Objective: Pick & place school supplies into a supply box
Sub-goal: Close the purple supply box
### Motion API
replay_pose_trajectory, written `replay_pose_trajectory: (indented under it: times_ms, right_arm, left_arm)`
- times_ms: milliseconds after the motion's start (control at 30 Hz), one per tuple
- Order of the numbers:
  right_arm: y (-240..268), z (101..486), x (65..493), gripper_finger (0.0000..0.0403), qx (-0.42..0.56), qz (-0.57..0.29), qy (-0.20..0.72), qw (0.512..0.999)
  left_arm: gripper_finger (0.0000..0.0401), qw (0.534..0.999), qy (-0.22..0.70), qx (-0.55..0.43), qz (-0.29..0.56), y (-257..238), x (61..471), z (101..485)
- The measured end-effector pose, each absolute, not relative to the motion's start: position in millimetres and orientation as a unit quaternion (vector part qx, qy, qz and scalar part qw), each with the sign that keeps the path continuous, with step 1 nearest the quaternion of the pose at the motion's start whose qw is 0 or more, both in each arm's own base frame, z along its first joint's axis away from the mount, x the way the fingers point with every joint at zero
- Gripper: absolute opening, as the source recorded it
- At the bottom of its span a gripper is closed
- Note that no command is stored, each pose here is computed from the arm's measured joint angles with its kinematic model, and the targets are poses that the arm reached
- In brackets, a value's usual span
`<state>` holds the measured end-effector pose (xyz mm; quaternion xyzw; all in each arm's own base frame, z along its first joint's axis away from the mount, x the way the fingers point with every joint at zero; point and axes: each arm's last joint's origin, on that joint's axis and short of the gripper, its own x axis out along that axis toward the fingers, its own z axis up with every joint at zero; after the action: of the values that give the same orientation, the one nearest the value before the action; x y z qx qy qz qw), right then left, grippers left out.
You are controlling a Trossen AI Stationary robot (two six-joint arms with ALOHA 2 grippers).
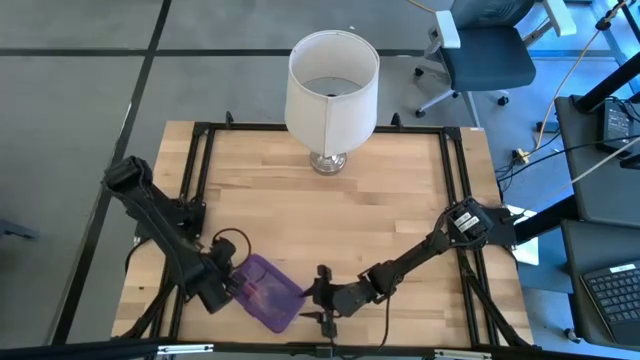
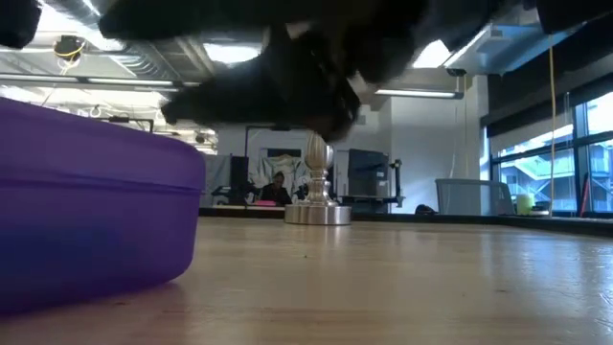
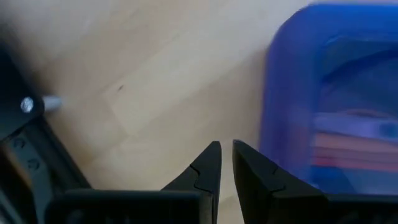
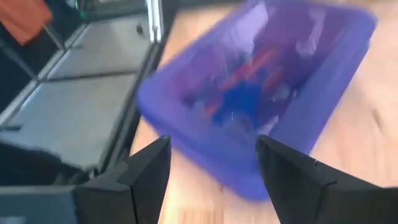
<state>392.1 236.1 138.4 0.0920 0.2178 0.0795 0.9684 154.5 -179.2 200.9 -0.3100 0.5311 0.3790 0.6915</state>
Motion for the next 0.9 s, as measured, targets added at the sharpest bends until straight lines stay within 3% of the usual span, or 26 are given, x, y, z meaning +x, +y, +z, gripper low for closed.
replay_pose_trajectory:
  times_ms: [267, 567, 900]
  right_arm:
    - [239.1, 132.2, 386.8, 0.0239, 0.147, 0.129, 0.287, 0.938]
    - [238.0, 124.7, 381.9, 0.0239, 0.124, 0.115, 0.315, 0.934]
    - [240.1, 123.6, 380.7, 0.0239, 0.171, 0.128, 0.337, 0.917]
  left_arm:
    - [0.0034, 0.636, 0.58, -0.299, 0.412, -192.9, 160.6, 171.0]
    - [0.0038, 0.647, 0.579, -0.325, 0.375, -204.1, 169.9, 161.2]
    - [0.0034, 0.651, 0.578, -0.319, 0.374, -201.3, 172.8, 161.2]
